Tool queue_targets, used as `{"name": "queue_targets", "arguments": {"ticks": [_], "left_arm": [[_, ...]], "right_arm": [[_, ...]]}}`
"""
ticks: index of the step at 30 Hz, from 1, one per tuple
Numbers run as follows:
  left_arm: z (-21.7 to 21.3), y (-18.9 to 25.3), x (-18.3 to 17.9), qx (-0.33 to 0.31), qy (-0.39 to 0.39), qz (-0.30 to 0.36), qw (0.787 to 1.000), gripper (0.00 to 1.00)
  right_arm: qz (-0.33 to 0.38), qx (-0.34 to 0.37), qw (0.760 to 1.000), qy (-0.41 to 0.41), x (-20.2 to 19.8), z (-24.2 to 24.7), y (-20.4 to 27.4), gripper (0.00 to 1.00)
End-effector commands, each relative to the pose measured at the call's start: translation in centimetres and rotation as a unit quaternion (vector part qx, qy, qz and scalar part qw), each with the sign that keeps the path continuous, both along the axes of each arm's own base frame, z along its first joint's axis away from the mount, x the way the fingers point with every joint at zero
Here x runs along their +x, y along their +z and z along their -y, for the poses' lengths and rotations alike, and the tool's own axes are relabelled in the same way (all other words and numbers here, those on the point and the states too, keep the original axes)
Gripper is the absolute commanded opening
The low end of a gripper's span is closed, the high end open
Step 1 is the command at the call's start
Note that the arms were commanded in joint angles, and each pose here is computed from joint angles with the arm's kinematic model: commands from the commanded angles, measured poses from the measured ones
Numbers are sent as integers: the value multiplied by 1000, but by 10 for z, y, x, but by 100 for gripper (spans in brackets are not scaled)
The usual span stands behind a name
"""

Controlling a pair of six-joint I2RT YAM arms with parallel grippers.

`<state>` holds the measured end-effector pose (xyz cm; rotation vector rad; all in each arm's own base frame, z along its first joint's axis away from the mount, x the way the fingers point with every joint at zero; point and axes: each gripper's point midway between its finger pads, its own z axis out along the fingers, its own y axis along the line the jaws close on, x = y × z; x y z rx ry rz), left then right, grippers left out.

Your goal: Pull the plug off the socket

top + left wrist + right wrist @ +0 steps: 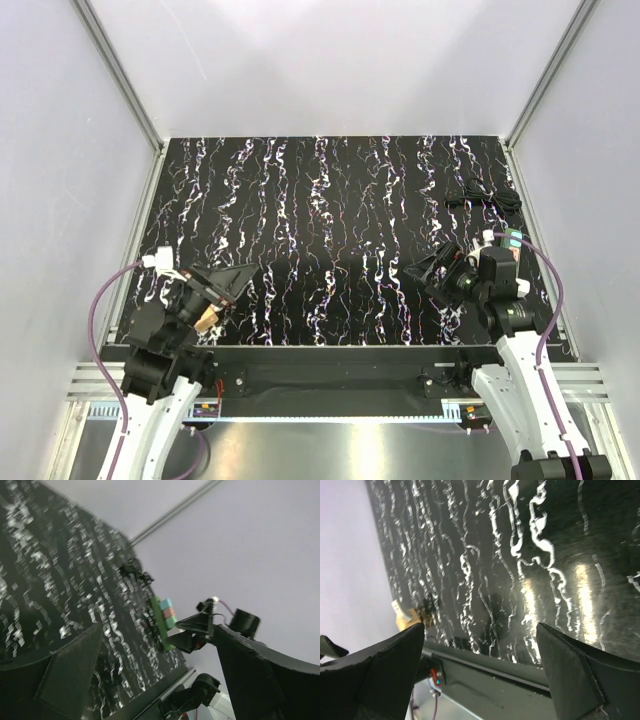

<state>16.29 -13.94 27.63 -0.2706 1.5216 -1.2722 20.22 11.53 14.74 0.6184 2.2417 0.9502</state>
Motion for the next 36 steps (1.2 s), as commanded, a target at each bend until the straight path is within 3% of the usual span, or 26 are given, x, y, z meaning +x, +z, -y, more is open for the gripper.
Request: {"name": "queue_targets", "arguments": {"ticks": [1,6,11,15,20,26,30,36], "left_arm": [[-8,-34,8,34,30,-92,995,99],[-12,-56,11,92,38,-148,984,99],[5,-50,-2,145,-39,-129,980,99],[7,-57,-2,147,-48,-152,976,99],[3,-57,5,165,-34,-159,973,99],[-1,-31,3,181,-29,-136,974,99],[-18,-41,2,184,21,-188,965,99],[-34,-60,7,199,69,-242,947,99]], "right_arm": [[33,-37,998,-29,18,14,18,100],[71,4,997,0,38,-2,42,100],[126,79,987,63,65,-31,71,100],[93,74,988,100,92,-58,51,100],[106,62,976,181,119,-129,46,100],[66,65,966,240,144,-200,-6,99],[17,63,969,240,158,-226,-27,100],[49,54,954,289,151,-283,-20,100]]}}
